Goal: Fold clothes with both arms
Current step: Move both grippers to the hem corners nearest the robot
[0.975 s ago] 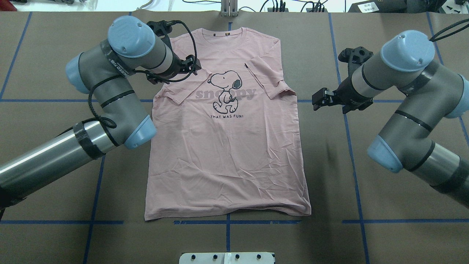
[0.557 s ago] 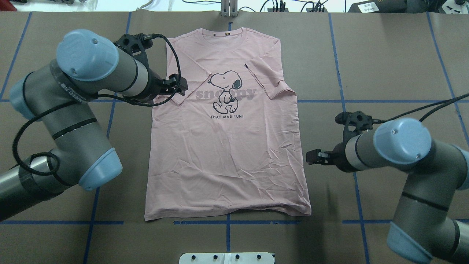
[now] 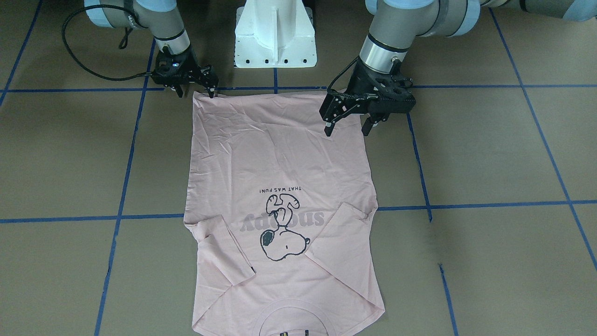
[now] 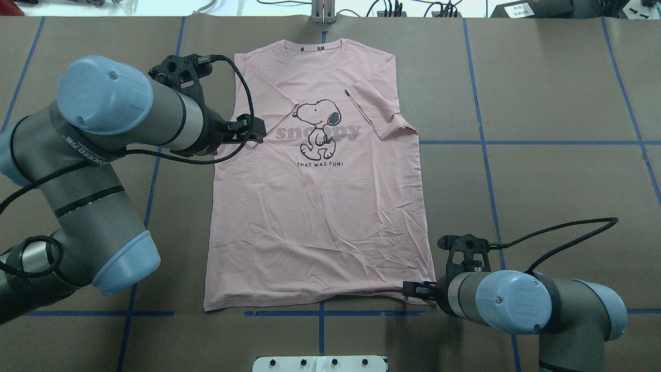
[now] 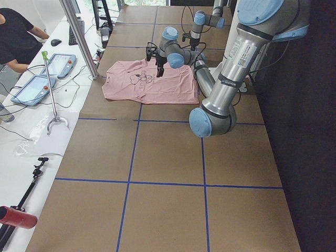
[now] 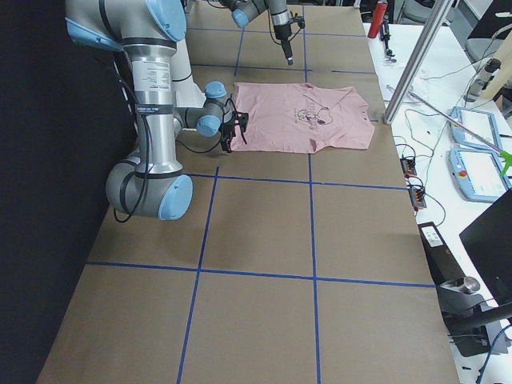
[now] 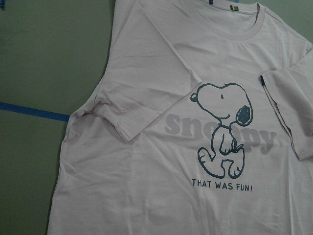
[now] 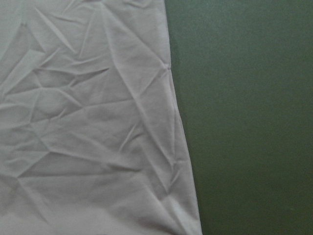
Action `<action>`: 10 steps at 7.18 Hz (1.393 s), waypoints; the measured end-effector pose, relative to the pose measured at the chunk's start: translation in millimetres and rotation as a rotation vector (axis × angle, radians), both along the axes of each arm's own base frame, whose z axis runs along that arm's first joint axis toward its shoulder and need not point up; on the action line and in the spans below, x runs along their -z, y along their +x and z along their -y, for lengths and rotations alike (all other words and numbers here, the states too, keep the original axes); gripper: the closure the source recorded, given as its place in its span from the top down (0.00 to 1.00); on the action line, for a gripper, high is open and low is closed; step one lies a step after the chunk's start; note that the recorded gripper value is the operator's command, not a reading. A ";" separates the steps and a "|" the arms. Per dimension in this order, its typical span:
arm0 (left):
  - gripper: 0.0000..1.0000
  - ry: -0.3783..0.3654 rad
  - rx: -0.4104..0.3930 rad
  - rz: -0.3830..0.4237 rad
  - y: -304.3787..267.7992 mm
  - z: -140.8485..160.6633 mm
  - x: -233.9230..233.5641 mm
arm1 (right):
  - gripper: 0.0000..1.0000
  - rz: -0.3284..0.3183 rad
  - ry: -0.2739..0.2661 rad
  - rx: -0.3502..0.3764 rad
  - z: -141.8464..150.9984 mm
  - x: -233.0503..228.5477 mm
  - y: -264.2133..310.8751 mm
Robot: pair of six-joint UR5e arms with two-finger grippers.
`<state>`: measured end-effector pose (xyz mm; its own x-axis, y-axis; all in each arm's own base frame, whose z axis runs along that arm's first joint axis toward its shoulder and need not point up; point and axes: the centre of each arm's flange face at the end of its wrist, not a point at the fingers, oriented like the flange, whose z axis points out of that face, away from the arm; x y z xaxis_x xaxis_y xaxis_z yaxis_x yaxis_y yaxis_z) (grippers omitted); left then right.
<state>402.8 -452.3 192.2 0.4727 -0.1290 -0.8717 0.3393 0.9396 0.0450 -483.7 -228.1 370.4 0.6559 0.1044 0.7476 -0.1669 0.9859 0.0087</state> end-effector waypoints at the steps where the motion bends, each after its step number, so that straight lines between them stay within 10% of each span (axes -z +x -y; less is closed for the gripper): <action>1: 1.00 0.002 0.003 -0.003 -1.3 -0.9 1.5 | 0.71 -0.007 -0.002 0.006 -2.6 -3.2 -4.4; 4: 1.00 0.003 0.004 -0.004 -2.7 -1.9 1.6 | 0.23 -0.012 -0.007 0.015 -4.5 -5.7 -7.6; 10: 1.00 -0.004 0.004 0.004 -2.8 -2.4 -4.8 | 0.00 0.006 -0.011 0.017 -2.8 3.5 -3.9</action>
<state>400.1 -449.8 197.0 0.4756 -0.1340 -0.8694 0.3430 0.9383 0.0430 -487.7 -225.3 367.0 0.6531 0.1019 0.7504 -0.1502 0.9887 -0.0035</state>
